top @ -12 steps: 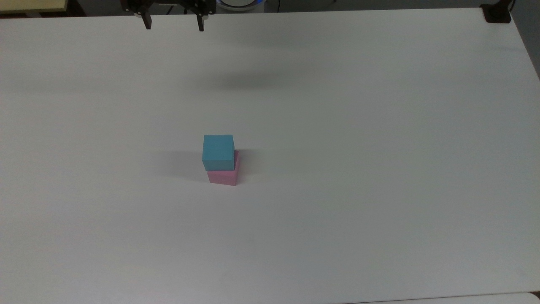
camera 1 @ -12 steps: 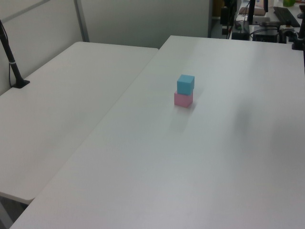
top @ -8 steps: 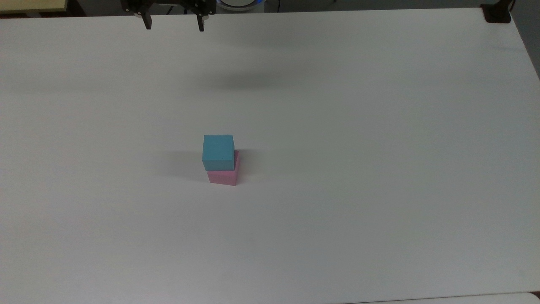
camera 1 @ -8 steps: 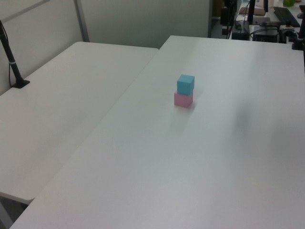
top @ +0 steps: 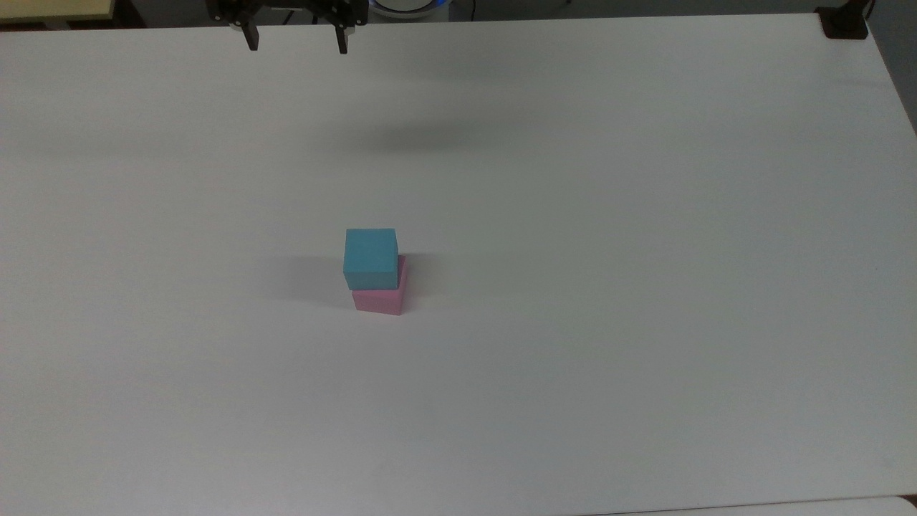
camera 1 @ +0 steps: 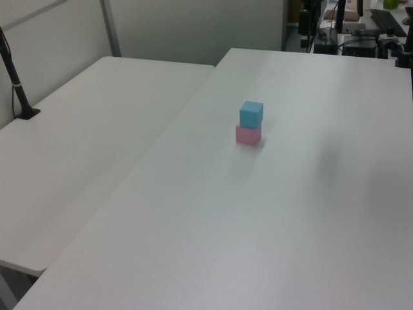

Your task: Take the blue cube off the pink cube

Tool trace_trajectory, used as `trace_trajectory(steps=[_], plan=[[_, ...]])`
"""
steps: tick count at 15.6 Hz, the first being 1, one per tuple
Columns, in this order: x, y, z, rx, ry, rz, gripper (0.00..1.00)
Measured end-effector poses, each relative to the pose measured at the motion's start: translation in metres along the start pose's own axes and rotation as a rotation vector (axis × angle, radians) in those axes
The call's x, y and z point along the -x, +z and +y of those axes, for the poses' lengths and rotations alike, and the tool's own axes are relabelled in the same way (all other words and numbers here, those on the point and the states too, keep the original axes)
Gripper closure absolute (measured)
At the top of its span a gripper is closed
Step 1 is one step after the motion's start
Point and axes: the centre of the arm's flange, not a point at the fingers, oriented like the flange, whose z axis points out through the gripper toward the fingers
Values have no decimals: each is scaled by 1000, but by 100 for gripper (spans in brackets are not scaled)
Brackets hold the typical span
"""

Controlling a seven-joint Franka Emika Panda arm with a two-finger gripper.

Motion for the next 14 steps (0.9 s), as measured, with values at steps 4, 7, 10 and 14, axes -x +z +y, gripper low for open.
trace_trajectory(steps=[4, 7, 10, 14], plan=[[-12, 12, -8, -29, -7, 22, 0], [-36, 37, -17, -31, -22, 55, 0], [-60, 68, -27, -28, -38, 78, 0], [-89, 113, -48, -25, -53, 107, 0]])
